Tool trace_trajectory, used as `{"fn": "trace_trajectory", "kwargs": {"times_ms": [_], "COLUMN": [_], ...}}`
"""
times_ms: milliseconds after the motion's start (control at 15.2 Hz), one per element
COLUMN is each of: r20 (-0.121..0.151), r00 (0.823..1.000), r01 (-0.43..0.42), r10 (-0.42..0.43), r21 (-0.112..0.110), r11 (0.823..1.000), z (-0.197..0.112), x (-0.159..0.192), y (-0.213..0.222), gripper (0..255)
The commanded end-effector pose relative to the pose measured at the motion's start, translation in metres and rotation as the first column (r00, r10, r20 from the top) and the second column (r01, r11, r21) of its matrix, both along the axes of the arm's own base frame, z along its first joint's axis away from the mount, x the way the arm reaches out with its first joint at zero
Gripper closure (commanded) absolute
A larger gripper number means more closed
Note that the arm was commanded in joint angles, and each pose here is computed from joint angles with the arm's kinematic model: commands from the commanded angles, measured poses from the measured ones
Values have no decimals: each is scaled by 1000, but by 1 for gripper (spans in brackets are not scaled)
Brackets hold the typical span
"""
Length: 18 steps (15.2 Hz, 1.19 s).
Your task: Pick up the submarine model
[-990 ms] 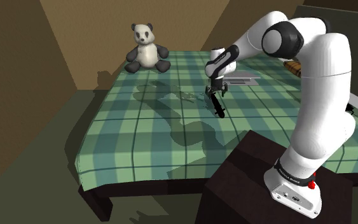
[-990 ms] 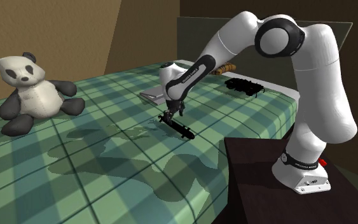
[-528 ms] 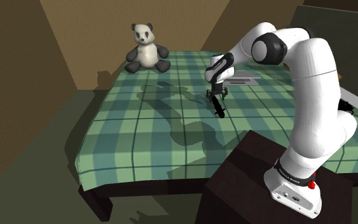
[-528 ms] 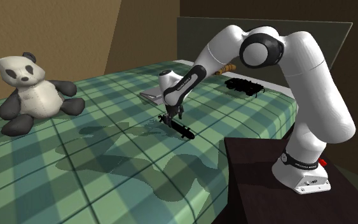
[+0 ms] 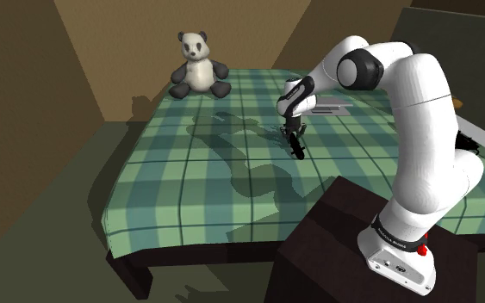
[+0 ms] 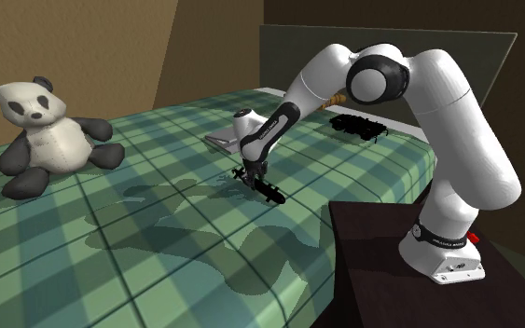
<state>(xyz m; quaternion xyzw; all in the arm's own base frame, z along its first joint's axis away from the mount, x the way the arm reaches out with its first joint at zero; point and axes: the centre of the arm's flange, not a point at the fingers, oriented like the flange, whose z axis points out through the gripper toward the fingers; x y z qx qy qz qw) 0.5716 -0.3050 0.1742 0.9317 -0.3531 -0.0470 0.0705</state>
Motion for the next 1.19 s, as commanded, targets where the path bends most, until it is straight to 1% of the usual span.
{"fn": "trace_trajectory", "kwargs": {"times_ms": [0,396,1122], "r20": [0,0,0], "r00": [1000,1000,1000], "r01": [1,1,1], "r10": [-1,-1,-1], "r21": [0,0,0], "r11": [1000,1000,1000], "z": [-1,-1,57], "x": [0,0,0], "y": [0,0,0], "gripper": [255,255,255]}}
